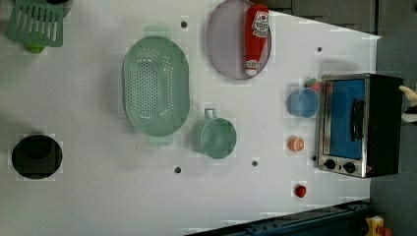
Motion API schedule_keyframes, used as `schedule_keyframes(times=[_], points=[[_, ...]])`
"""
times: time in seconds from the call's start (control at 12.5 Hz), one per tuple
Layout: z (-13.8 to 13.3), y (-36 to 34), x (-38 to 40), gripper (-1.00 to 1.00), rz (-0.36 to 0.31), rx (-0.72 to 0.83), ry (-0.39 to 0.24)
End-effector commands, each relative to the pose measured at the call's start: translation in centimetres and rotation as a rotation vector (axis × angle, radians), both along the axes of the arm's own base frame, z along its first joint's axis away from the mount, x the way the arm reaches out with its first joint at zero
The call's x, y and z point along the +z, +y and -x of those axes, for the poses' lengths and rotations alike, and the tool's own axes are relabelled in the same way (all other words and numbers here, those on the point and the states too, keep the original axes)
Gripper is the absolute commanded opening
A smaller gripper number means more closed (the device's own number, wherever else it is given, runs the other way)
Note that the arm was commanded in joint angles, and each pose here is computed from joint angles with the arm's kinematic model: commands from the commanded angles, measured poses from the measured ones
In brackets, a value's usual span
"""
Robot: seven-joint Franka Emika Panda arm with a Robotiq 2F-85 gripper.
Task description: Pick banana from table and place on oven.
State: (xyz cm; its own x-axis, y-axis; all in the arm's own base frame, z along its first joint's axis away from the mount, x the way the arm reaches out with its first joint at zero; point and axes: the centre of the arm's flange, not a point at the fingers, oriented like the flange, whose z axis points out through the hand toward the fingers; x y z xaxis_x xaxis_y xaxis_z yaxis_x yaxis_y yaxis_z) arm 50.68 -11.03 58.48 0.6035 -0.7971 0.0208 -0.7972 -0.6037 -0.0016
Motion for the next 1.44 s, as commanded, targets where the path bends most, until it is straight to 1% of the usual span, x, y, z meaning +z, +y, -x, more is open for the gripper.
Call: schedule_keyframes(times=[0.08,0.24,0.48,0.64,0.8,0.88,1.04,1.36,1.44], points=[[0.1,-8.2,-2.8,-0.50,-0.018,0.146,0.040],[0.5,-13.7,-4.7,-0.50,-0.003,0.186,0.041],[1.8,-21.3,-7.7,-0.50,0.059,0.227,0.029],[2.8,-25.1,-10.0,-0.50,0.091,0.239,0.054],[3.6,-27.3,-12.0,-0.50,0.100,0.258,0.089],[3.6,-27.9,-12.7,-0.43,0.104,0.262,0.088],[3.6,-28.8,-13.6,-0.02,0.112,0.264,0.070],[3.5,-28.4,-14.4,0.89,0.092,0.266,0.073],[3.4,-28.3,-14.0,1.00,0.095,0.269,0.068]])
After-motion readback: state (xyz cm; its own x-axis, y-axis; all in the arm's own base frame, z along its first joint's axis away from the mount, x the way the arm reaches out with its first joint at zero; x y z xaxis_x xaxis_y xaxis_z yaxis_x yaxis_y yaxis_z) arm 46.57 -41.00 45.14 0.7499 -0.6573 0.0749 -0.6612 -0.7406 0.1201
